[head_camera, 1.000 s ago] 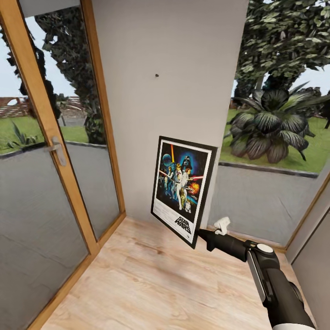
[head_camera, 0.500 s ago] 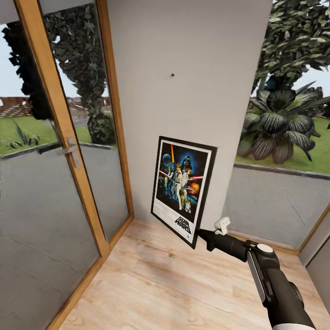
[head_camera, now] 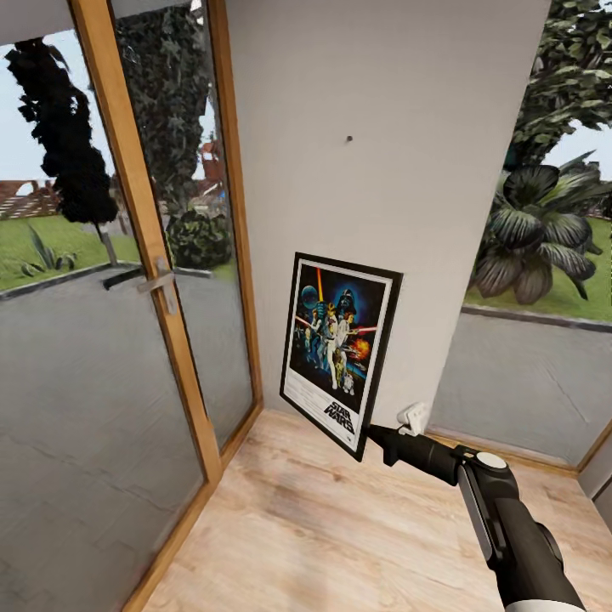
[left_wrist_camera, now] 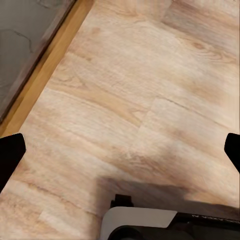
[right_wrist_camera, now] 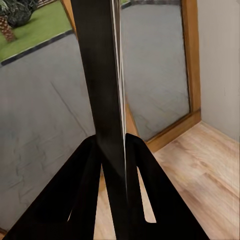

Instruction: Pick up the poster from the kitchen countertop and hang it on one of the wall nails in the kitchen.

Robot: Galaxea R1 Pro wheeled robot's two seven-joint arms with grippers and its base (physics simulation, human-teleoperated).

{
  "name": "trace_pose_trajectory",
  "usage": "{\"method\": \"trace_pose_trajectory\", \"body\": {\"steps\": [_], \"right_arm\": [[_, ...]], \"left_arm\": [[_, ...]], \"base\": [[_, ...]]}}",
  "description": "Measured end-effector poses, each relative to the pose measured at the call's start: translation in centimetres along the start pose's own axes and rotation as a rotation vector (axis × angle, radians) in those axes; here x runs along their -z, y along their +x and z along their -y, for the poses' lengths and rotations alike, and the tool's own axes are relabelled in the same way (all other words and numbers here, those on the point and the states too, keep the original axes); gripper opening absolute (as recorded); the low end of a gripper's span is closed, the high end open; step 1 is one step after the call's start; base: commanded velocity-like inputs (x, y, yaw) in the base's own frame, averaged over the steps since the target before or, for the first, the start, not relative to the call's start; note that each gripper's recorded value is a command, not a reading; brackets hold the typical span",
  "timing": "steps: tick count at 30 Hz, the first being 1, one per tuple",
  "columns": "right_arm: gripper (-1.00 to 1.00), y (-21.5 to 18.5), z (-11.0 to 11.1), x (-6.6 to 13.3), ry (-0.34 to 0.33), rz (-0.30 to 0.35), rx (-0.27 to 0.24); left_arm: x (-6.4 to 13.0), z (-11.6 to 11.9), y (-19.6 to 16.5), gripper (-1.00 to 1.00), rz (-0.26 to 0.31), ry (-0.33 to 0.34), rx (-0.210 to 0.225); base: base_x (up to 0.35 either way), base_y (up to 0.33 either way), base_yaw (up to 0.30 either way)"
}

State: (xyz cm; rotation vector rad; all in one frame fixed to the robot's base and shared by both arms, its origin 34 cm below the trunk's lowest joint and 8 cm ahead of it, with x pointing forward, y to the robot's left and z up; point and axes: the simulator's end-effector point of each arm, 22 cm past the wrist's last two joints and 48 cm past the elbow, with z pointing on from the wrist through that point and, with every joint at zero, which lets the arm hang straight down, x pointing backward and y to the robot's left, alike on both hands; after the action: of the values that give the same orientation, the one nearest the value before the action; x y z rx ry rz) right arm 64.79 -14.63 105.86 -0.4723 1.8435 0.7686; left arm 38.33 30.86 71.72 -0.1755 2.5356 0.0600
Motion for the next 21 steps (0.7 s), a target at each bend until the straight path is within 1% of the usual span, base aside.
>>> {"method": "trace_pose_trajectory", "body": {"steps": [4,9,14,17,21], "right_arm": [[-1.0,0.0,0.01,0.01,0.0,0.0,0.0],[-1.0,-0.06,-0.03,0.04,0.0,0.001,0.001],[-1.0,-0.17,-0.07,0.09,0.0,0.003,0.002],[-1.0,-0.26,-0.12,0.13,0.0,0.004,0.003],[-1.0,-0.37,-0.16,0.17,0.0,0.006,0.005]], "left_arm": [[0.0,0.0,0.0,1.0,0.0,0.0,0.0],[0.01,-0.01,-0.05,1.0,0.001,-0.001,0.0],[0.03,-0.01,-0.12,1.0,0.003,-0.001,0.0],[0.04,-0.02,-0.23,1.0,0.006,-0.001,0.001],[0.06,-0.06,-0.34,1.0,0.009,-0.002,0.002]], "base": [[0.079,0.34,-0.197],[0.093,0.339,-0.255],[0.181,0.305,-0.289],[0.233,0.199,-0.295],[0.241,0.074,-0.297]]}}
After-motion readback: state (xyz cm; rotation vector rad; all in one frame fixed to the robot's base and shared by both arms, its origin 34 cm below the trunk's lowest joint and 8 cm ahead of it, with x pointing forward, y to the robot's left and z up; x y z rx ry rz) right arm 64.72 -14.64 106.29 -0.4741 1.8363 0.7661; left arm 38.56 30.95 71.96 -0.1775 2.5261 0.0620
